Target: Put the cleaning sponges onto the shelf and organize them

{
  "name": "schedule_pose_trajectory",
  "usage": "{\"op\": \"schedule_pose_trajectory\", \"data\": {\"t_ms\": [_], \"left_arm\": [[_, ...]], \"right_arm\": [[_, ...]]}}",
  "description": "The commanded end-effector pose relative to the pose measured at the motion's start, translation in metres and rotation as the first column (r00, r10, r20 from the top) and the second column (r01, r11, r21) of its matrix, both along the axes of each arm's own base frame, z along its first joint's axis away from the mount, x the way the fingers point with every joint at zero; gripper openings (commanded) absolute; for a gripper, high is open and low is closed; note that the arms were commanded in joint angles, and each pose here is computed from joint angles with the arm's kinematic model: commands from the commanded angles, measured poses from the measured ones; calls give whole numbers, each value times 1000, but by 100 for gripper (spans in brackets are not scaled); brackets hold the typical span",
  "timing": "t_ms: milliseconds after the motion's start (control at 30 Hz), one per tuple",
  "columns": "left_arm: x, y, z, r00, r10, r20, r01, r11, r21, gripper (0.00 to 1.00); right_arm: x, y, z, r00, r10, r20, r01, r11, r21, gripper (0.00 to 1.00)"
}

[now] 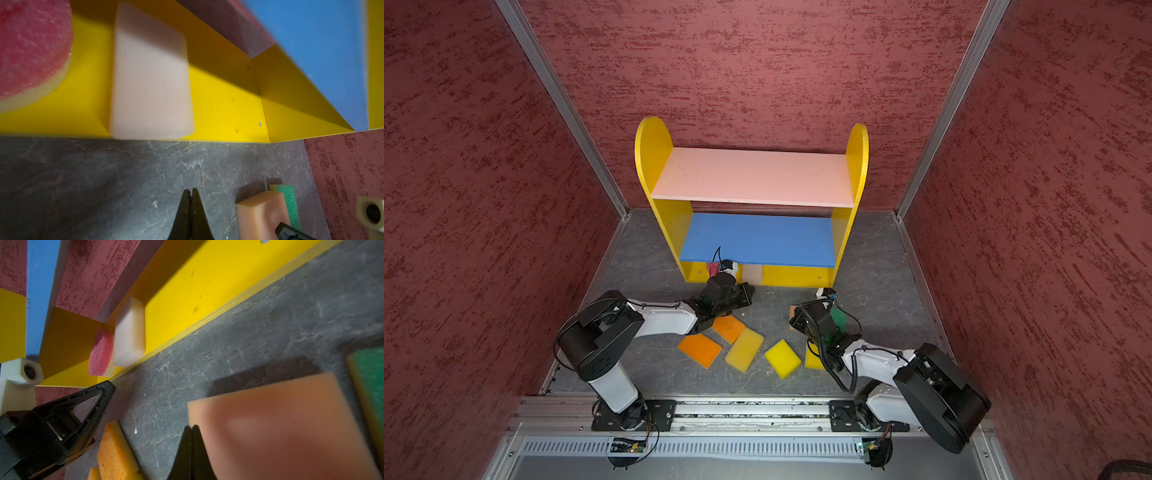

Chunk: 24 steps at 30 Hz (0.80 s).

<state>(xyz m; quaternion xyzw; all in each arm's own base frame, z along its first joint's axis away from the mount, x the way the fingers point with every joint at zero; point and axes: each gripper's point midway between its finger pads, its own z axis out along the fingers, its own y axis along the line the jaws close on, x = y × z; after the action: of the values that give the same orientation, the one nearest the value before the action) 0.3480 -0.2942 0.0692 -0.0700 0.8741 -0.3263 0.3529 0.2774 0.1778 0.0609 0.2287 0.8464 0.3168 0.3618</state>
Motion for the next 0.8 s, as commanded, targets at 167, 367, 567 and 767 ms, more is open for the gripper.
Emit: {"op": "schedule_pose_trajectory", "data": {"t_ms": [167,367,567,767], "left_arm": [[15,2,-11,998,58,15,-59,995,82,0],[20,5,-10,996,88,29,-91,987,136,0],[20,1,-8,995,76,64,-86,982,168,0],[10,-6,-3,998,37,54,-44,990,134,0]], "right_arm": [[0,-6,5,1000,-20,22,19,999,50,0],[0,-8,5,1000,-19,23,18,998,56,0],[0,-8,5,1000,-18,21,17,998,59,0],[4,-2,13,999,27,32,-28,999,15,0]]}}
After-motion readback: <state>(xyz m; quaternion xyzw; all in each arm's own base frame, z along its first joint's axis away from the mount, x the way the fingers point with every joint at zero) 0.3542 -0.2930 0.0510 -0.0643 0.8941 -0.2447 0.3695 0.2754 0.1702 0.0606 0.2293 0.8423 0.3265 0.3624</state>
